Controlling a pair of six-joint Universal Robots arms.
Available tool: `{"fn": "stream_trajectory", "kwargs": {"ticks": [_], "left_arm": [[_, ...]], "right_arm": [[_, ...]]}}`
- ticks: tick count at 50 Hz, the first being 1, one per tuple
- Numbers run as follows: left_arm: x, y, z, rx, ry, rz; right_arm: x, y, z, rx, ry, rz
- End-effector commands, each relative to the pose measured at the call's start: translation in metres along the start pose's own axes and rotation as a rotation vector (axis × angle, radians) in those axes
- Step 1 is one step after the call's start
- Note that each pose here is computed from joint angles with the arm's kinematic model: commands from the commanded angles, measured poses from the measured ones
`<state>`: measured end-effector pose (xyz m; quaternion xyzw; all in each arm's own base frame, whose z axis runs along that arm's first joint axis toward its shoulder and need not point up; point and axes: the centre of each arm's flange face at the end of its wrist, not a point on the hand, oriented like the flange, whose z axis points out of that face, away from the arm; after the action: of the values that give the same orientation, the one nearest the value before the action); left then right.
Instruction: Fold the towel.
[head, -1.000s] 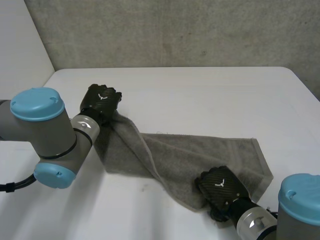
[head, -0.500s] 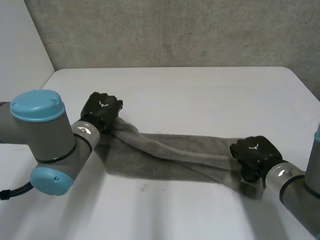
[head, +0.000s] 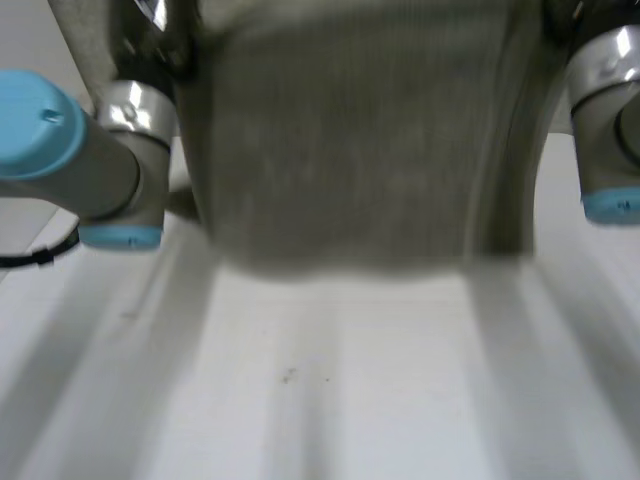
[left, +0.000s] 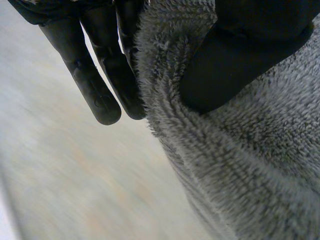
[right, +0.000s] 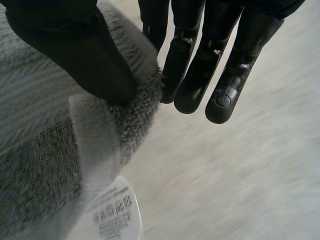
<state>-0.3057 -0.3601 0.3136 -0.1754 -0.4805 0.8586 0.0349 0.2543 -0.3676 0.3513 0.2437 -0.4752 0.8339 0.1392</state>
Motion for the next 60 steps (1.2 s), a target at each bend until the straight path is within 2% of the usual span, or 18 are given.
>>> {"fn": "stream_trajectory", "kwargs": {"ticks": [1, 4, 6, 7, 8, 9, 10, 14, 16, 22, 27, 33, 38, 43, 50, 53, 56, 60], "left_arm": [[-0.047, -0.052, 0.009, 0.226, -0.252, -0.028], [-0.038, -0.027, -0.006, 0.101, -0.211, -0.017], [-0.033, -0.013, -0.018, 0.021, -0.184, -0.010], [-0.027, 0.000, -0.031, -0.056, -0.157, -0.006], [-0.027, 0.000, -0.031, -0.057, -0.157, -0.006], [-0.021, 0.016, -0.048, -0.156, -0.123, 0.003], [-0.015, 0.033, -0.070, -0.270, -0.085, 0.012], [-0.004, 0.061, -0.108, -0.456, -0.022, 0.032], [0.001, 0.072, -0.122, -0.527, 0.003, 0.040], [0.007, 0.109, -0.171, -0.794, 0.019, 0.091], [0.006, 0.108, -0.190, -0.904, 0.010, 0.131], [0.012, 0.074, -0.200, -0.911, 0.066, 0.133], [0.022, 0.027, -0.204, -0.823, 0.137, 0.115], [0.018, 0.006, -0.190, -0.747, 0.141, 0.090], [-0.005, 0.017, -0.155, -0.694, 0.155, 0.051], [-0.013, 0.027, -0.139, -0.660, 0.236, 0.061], [-0.015, 0.052, -0.130, -0.641, 0.398, 0.117], [-0.020, 0.065, -0.128, -0.644, 0.469, 0.160]], "right_arm": [[0.019, -0.025, 0.004, 0.110, 0.094, -0.004], [0.008, -0.016, -0.005, 0.052, 0.019, -0.004], [-0.015, 0.005, -0.029, -0.063, -0.156, 0.002], [-0.015, 0.005, -0.029, -0.064, -0.156, 0.002], [-0.026, 0.016, -0.043, -0.130, -0.233, 0.003], [-0.038, 0.029, -0.060, -0.211, -0.317, 0.008], [-0.038, 0.029, -0.060, -0.212, -0.318, 0.008], [-0.056, 0.052, -0.091, -0.349, -0.441, 0.021], [-0.076, 0.078, -0.123, -0.482, -0.545, 0.030], [-0.095, 0.104, -0.151, -0.593, -0.625, 0.042], [-0.099, 0.115, -0.164, -0.645, -0.652, 0.048], [-0.093, 0.109, -0.173, -0.655, -0.650, 0.057], [-0.092, 0.108, -0.185, -0.668, -0.656, 0.058], [-0.086, 0.115, -0.185, -0.646, -0.616, 0.059], [-0.075, 0.120, -0.179, -0.624, -0.570, 0.055], [-0.076, 0.120, -0.179, -0.623, -0.570, 0.053], [-0.076, 0.122, -0.179, -0.627, -0.571, 0.054], [-0.077, 0.122, -0.180, -0.627, -0.574, 0.053]]}}
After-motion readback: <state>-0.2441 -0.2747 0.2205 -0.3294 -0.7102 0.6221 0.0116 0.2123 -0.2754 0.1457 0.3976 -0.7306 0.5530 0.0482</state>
